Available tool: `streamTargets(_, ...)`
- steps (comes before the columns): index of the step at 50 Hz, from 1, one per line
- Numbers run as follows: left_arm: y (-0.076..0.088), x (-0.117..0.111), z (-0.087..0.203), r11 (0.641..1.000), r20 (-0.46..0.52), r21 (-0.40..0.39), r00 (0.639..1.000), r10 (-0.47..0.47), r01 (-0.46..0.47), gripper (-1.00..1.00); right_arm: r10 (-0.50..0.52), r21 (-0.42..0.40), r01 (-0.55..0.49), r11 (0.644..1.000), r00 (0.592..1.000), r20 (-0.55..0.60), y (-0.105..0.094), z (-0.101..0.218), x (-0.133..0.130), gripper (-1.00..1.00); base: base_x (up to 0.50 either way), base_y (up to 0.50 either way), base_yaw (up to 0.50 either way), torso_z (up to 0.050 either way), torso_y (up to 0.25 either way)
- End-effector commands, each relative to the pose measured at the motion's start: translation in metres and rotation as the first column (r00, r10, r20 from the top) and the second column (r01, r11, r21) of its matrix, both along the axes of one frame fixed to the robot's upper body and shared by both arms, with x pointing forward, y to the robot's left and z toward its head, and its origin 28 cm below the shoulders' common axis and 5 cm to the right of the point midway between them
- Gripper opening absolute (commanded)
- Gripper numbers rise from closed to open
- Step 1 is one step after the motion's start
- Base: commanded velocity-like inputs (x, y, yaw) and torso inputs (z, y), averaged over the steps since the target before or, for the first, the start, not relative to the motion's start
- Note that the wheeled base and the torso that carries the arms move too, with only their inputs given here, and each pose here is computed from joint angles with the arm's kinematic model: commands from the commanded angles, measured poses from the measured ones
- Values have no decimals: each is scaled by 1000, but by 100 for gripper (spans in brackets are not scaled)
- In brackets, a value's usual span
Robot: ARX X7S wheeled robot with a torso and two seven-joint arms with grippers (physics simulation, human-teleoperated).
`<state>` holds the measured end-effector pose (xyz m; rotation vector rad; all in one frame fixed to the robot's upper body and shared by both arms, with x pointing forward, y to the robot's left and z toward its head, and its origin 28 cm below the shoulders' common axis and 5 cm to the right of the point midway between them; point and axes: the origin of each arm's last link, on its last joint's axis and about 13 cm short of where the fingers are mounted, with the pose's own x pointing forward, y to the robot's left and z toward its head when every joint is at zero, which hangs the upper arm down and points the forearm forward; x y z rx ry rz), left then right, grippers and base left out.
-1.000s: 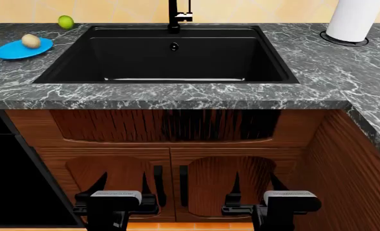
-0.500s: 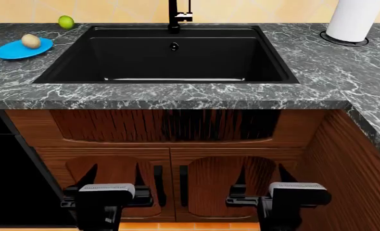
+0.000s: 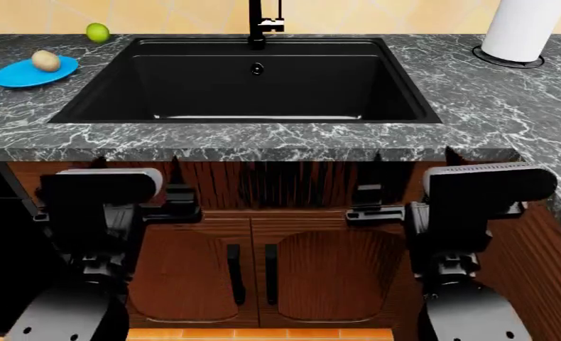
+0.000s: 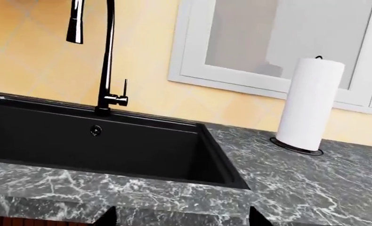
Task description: Pick the potato from the counter and place it in the sink. Then turn on the sink faucet.
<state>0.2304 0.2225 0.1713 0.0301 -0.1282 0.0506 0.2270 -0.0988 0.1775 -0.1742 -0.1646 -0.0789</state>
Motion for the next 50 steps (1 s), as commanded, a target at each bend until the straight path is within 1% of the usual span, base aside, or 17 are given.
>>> streamTargets(1, 5, 10, 47, 1000, 19, 27, 1000, -4, 3, 100, 11, 16, -11, 1000, 1000, 16, -3, 51, 7, 100, 0, 0, 0, 0, 0)
streamTargets(2, 7, 17, 60, 999, 23, 32, 1000, 6, -7, 100, 13, -7, -13, 1000, 1000, 9, -3, 61, 14, 100, 0, 0, 0, 0, 0)
streamTargets(4, 8, 20, 66, 999, 30, 37, 999, 9, -10, 100, 13, -14, -13, 1000, 1000, 6, -4, 65, 16, 100, 0, 0, 0, 0, 0)
streamTargets(7, 12, 27, 78, 999, 31, 30, 999, 20, -20, 100, 12, -2, -12, 1000, 1000, 13, -7, 78, 22, 100, 0, 0, 0, 0, 0)
streamTargets(8, 12, 28, 81, 999, 30, 28, 999, 21, -22, 100, 19, 18, -20, 1000, 1000, 10, -8, 80, 23, 100, 0, 0, 0, 0, 0)
streamTargets(9, 13, 29, 84, 999, 35, 31, 999, 24, -25, 100, 18, 15, -18, 1000, 1000, 7, -8, 82, 24, 100, 0, 0, 0, 0, 0)
streamTargets(10, 14, 31, 89, 999, 35, 28, 999, 23, -24, 100, 17, -28, -17, 999, 1000, 3, -7, 85, 26, 100, 0, 0, 0, 0, 0)
streamTargets(15, 16, 38, 97, 999, 38, 25, 999, 35, -36, 100, 33, -2, -33, 999, 999, 5, -8, 95, 31, 100, 0, 0, 0, 0, 0)
streamTargets(31, 18, 45, 99, 999, 27, 20, 999, 42, -43, 100, 40, 28, -40, 999, 999, 9, -9, 106, 36, 100, 26, 0, 0, 0, 0)
streamTargets(40, 18, 47, 101, 999, 20, 28, 999, 41, -42, 100, 53, 29, -53, 998, 999, -2, -8, 113, 37, 100, 198, 0, 0, 0, 0)
streamTargets(50, 21, 48, 101, 998, 19, 27, 999, 49, -50, 100, 49, 27, -49, 998, 999, -5, -9, 110, 38, 100, 322, 98, 0, 0, 0)
